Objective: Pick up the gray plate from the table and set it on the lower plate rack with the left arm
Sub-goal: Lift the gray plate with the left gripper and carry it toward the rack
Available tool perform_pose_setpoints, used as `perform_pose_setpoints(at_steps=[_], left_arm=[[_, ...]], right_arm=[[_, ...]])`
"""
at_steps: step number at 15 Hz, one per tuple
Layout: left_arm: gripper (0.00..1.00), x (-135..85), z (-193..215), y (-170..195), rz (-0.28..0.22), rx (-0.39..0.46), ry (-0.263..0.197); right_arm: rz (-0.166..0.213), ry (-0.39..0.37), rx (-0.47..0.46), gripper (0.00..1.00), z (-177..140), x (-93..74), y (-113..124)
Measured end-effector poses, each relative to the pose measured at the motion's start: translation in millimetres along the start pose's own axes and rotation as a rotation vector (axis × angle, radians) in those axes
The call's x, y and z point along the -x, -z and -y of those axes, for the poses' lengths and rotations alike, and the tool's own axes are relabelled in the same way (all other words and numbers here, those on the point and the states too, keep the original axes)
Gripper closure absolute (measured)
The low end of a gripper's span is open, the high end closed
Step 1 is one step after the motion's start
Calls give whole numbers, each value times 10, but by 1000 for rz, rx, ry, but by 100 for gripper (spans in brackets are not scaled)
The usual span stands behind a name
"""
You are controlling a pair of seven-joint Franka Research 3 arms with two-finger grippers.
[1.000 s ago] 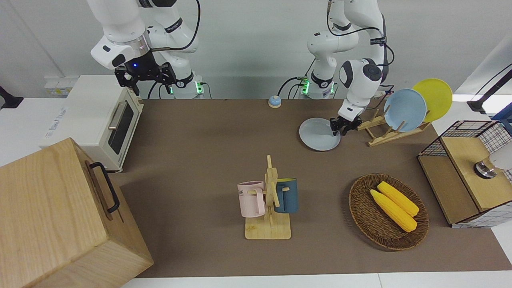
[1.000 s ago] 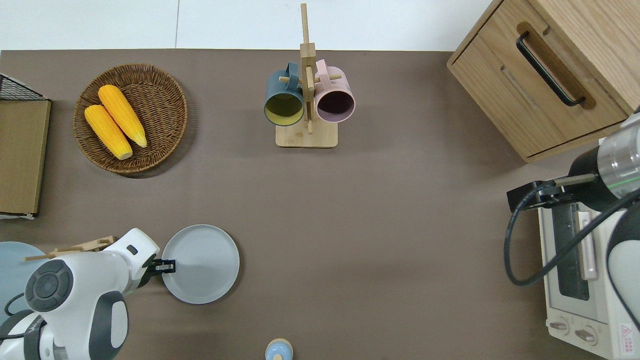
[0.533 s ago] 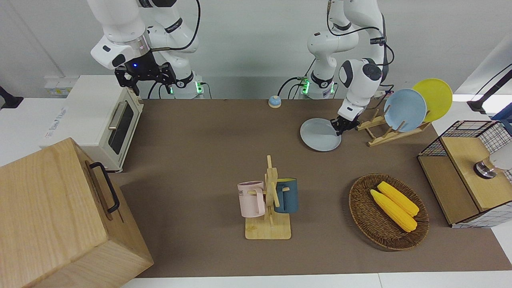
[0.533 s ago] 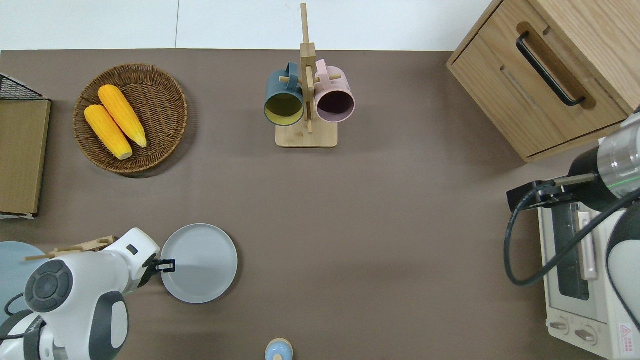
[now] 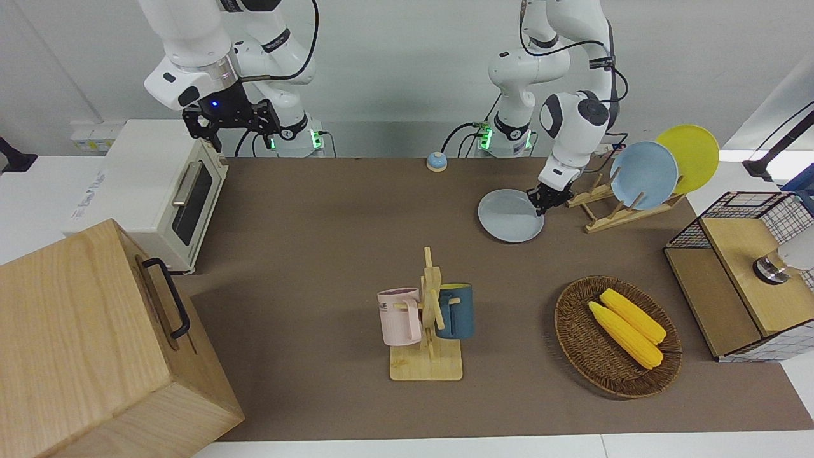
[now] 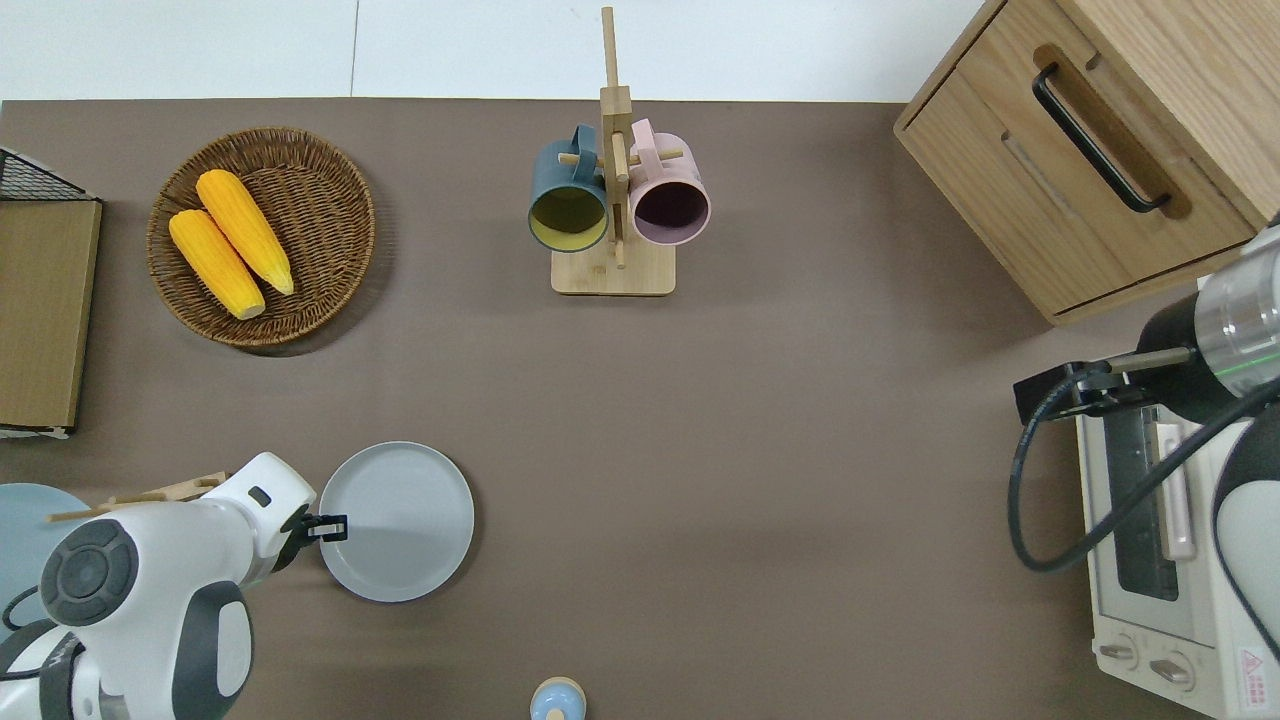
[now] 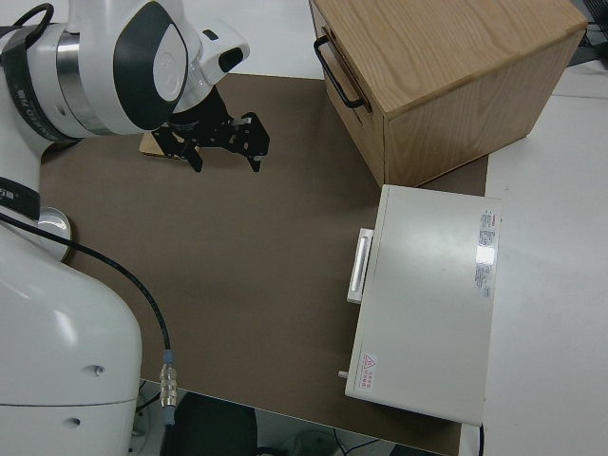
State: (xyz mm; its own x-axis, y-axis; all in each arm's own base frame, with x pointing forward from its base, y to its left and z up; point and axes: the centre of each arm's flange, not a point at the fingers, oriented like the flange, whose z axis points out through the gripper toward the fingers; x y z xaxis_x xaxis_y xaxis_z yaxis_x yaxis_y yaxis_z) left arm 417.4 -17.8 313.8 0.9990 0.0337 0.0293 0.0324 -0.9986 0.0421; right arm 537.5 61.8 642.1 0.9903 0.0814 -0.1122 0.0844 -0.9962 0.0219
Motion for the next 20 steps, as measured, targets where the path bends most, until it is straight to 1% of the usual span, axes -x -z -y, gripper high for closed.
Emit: perform_pose_setpoints(at_steps=[4,8,11,15,17,20], left_arm=[[96,-152,-13,262,9,8,2],[96,-324,-44,654,22,17,-1],[96,-416,-77,1006,51,24,-7],[96,-501,-83,1516,80,32,-9],[96,-523,-51,1713,88,27,-9],[96,-549,-7,1908,93,11,-11]], right_arm=[[0,0,0,1,0,0,0],[0,0,0,1,0,0,0],[0,0,0,1,0,0,0],[0,0,0,1,0,0,0],[0,0,0,1,0,0,0],[0,0,0,1,0,0,0]])
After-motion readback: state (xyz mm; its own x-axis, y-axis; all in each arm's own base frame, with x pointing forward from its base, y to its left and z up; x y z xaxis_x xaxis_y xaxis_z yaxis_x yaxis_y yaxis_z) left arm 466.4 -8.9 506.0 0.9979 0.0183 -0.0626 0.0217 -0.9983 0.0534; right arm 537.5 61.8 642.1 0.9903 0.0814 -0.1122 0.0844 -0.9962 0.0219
